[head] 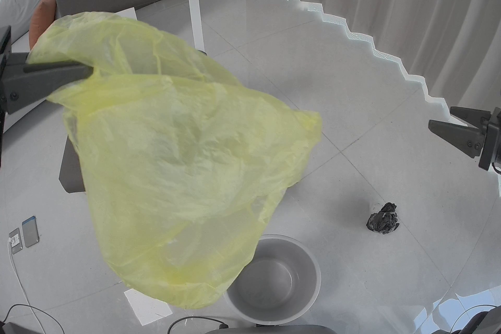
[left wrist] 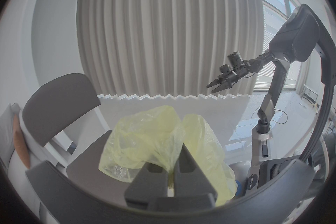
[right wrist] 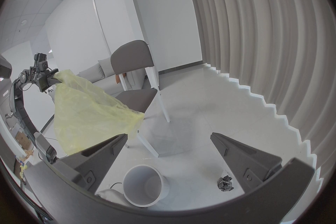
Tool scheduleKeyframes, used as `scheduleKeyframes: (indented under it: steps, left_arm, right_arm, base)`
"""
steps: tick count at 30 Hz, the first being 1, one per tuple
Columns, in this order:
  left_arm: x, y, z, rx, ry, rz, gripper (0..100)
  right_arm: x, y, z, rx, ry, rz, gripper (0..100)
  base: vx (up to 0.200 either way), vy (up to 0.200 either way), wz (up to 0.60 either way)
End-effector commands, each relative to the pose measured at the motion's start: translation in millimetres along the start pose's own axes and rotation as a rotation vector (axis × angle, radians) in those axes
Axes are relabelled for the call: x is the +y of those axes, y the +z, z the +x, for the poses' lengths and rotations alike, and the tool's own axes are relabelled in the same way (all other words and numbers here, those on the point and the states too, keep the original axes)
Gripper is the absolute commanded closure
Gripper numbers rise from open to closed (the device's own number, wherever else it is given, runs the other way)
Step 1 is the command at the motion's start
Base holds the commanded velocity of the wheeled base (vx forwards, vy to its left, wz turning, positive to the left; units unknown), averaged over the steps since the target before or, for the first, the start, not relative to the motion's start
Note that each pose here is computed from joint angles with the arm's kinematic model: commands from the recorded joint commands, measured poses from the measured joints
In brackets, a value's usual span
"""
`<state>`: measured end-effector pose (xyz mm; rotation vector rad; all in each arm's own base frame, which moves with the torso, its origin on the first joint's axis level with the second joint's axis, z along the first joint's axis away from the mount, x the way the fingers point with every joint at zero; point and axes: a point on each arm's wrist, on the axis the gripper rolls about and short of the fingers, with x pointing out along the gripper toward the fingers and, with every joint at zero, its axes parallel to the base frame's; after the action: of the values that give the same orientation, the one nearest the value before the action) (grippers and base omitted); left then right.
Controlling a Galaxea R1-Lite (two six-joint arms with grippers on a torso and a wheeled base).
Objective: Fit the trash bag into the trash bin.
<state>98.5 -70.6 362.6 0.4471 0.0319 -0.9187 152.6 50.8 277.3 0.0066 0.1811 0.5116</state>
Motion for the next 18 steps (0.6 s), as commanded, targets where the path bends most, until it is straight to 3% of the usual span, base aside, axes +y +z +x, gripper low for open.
scheduleKeyframes:
  steps: [1,10,18]
  left_arm:
    - [-1,-1,24,0.032,-0.076,-0.002,100]
    - [-7,5,35,0.017,-0.141,0.016,100]
    - [-3,13,35,-0.010,-0.129,0.023,100]
  right_arm:
    - [-3,-6,29,0.057,0.022,0.011,0]
    - [-8,-2,65,0.024,0.056,0.021,0]
    - [8,-15,50,0.055,0.120,0.014,0]
  base:
    - [0.000,0.000,0.00]
    - [0.000,0.000,0.00]
    - [0.000,0.000,0.00]
